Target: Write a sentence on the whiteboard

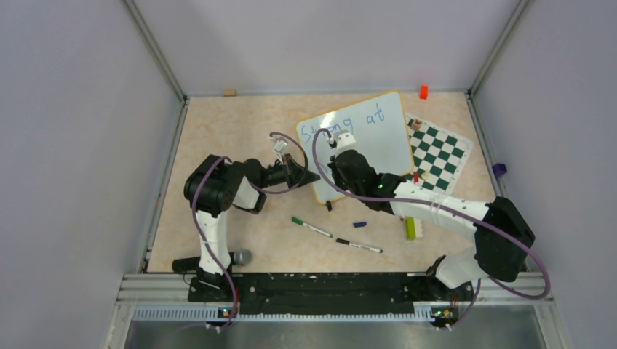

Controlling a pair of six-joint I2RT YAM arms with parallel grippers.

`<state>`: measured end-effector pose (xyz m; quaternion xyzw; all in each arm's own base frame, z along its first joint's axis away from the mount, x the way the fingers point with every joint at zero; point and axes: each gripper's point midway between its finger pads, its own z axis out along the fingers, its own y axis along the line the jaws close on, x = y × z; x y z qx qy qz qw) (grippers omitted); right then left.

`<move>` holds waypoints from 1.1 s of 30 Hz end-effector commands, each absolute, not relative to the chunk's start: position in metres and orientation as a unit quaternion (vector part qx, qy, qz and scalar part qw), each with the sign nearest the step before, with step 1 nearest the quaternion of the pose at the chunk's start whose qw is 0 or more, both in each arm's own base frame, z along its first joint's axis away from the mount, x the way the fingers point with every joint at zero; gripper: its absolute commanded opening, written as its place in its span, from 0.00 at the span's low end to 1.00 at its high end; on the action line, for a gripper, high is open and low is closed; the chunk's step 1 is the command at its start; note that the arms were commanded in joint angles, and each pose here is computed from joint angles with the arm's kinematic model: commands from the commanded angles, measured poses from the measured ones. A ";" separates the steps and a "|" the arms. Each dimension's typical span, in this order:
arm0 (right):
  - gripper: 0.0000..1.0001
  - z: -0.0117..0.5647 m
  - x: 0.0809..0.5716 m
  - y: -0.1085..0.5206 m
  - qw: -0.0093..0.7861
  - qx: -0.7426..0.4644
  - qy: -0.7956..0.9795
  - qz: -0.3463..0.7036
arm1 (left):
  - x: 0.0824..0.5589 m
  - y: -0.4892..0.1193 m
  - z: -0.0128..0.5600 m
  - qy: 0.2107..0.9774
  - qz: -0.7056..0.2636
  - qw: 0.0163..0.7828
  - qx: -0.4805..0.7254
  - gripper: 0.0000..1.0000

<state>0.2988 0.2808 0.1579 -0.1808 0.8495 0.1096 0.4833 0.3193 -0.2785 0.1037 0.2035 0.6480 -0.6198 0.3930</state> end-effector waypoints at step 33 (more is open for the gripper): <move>0.00 0.168 0.324 0.266 0.488 -0.101 0.862 0.091 | 0.295 -0.289 0.111 0.610 -0.623 0.400 0.282 0.00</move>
